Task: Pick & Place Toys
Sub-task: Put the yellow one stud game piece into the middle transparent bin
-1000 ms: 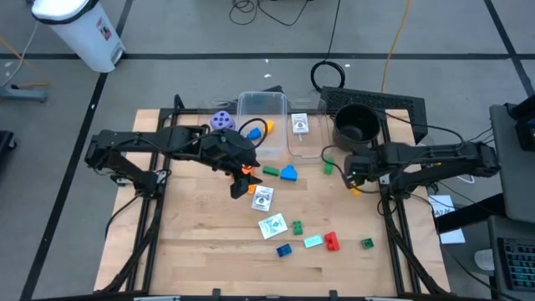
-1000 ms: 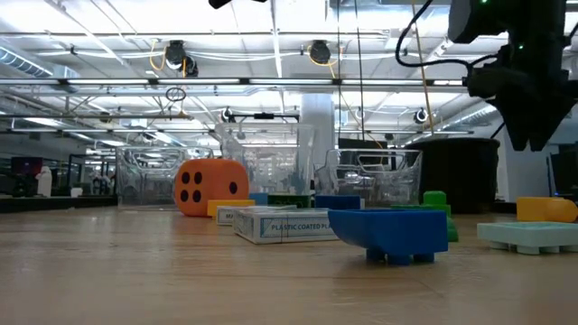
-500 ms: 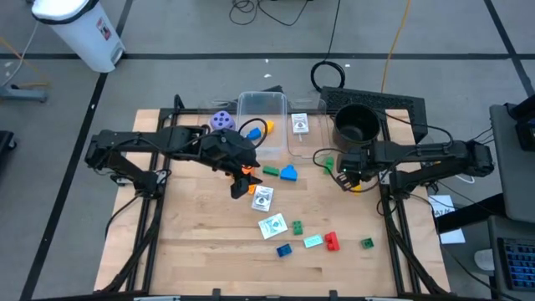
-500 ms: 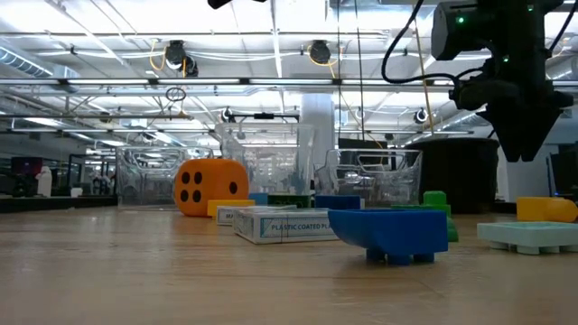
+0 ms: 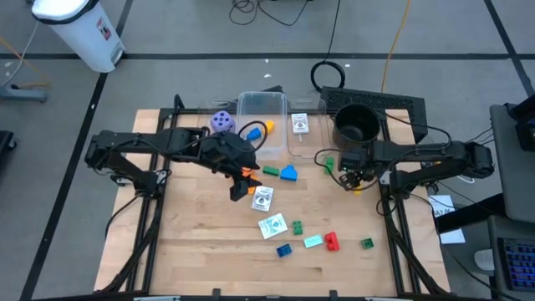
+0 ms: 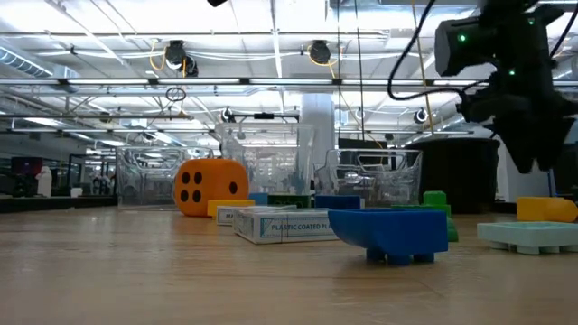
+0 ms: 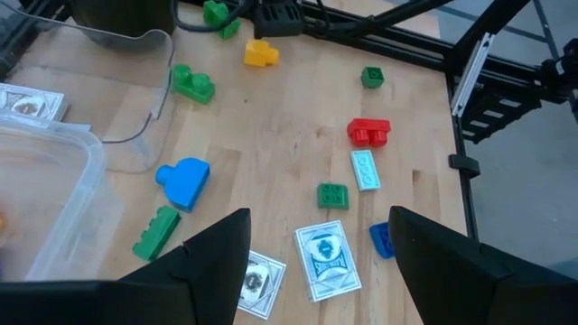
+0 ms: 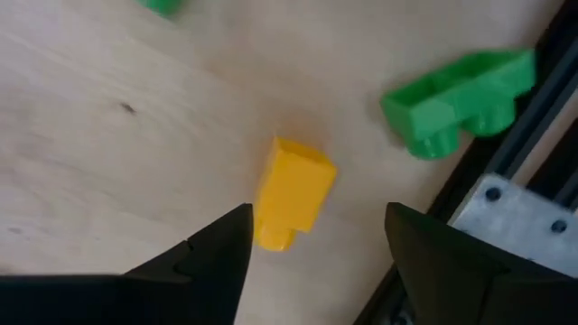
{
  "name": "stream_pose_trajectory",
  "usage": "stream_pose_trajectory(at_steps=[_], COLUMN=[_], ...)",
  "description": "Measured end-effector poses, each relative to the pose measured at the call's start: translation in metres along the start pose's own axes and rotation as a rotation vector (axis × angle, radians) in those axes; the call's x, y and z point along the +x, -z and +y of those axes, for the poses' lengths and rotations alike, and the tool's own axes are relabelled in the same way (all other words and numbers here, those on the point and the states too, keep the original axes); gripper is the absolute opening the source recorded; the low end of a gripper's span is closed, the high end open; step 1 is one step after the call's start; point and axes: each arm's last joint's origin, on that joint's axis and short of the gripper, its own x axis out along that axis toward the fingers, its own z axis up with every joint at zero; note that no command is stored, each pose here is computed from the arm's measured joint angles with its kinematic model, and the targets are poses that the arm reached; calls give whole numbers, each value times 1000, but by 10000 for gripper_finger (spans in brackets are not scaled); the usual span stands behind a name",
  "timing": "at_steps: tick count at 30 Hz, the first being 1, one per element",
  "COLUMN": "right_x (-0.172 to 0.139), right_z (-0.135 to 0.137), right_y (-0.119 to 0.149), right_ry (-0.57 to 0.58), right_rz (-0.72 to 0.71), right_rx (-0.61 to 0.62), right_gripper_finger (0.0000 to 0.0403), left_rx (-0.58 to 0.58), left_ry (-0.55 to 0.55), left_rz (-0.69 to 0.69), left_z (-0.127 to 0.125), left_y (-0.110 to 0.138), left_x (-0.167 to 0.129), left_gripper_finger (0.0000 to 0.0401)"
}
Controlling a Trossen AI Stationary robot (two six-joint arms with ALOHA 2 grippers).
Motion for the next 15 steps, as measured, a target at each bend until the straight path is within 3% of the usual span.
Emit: stream_pose_trajectory(at_steps=[8, 15], right_x=[21, 33], right_z=[-1, 3], right_y=[4, 3], right_ry=[-30, -80], right_rz=[44, 19], right_rx=[25, 58], right_gripper_finger=[287, 287], left_rx=[5, 22], left_ry=[0, -2], left_rz=[0, -1], left_z=[0, 1], left_y=[0, 0], left_x=[0, 0], left_gripper_finger=[269, 269])
